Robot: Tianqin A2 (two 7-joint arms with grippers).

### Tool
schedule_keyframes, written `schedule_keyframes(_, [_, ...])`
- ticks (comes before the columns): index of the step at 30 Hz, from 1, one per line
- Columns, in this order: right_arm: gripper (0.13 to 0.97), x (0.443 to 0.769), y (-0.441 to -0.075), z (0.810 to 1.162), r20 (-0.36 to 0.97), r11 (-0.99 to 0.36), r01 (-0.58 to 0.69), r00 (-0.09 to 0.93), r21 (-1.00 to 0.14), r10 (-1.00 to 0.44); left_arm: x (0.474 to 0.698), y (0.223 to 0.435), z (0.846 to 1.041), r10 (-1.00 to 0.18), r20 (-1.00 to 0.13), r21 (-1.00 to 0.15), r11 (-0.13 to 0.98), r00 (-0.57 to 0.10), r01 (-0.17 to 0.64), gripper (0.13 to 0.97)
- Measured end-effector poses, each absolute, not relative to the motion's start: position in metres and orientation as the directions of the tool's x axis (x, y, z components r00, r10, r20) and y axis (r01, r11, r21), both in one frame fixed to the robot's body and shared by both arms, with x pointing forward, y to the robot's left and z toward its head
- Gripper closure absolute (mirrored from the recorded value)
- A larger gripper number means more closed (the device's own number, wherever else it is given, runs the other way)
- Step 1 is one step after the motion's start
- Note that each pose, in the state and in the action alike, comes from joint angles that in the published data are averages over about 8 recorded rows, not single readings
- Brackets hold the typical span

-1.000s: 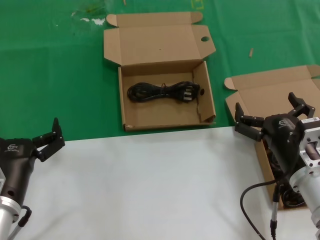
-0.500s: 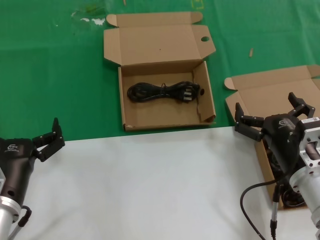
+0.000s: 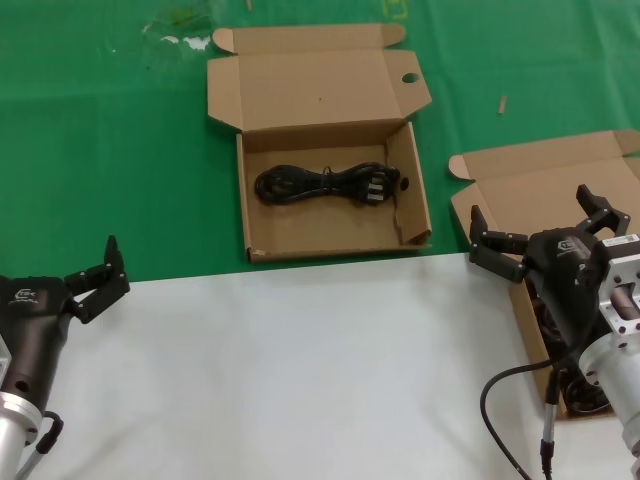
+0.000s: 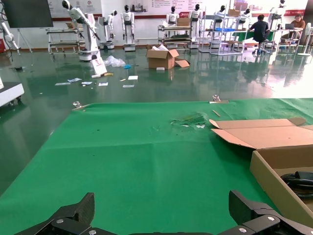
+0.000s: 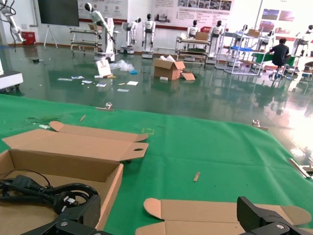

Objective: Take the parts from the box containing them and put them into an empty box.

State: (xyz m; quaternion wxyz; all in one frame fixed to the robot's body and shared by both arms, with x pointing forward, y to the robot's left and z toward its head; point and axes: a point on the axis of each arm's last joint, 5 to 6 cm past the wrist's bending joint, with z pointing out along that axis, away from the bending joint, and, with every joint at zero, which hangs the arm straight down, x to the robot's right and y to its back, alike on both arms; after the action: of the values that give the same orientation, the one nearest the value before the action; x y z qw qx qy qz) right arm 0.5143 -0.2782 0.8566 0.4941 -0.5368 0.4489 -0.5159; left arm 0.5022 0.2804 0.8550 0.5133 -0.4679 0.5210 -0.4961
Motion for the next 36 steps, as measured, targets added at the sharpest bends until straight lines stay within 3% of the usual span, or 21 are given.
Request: schedule_keyframes(36, [0.130,0.5143,-0.2782,0.8566,0.110,-0.109,0.028,0.065,-0.994,-0.992,0.5022,0.2804,0.8550,-0.997,-0.071,-0.997,0.070,-0.035,0.022,0.132])
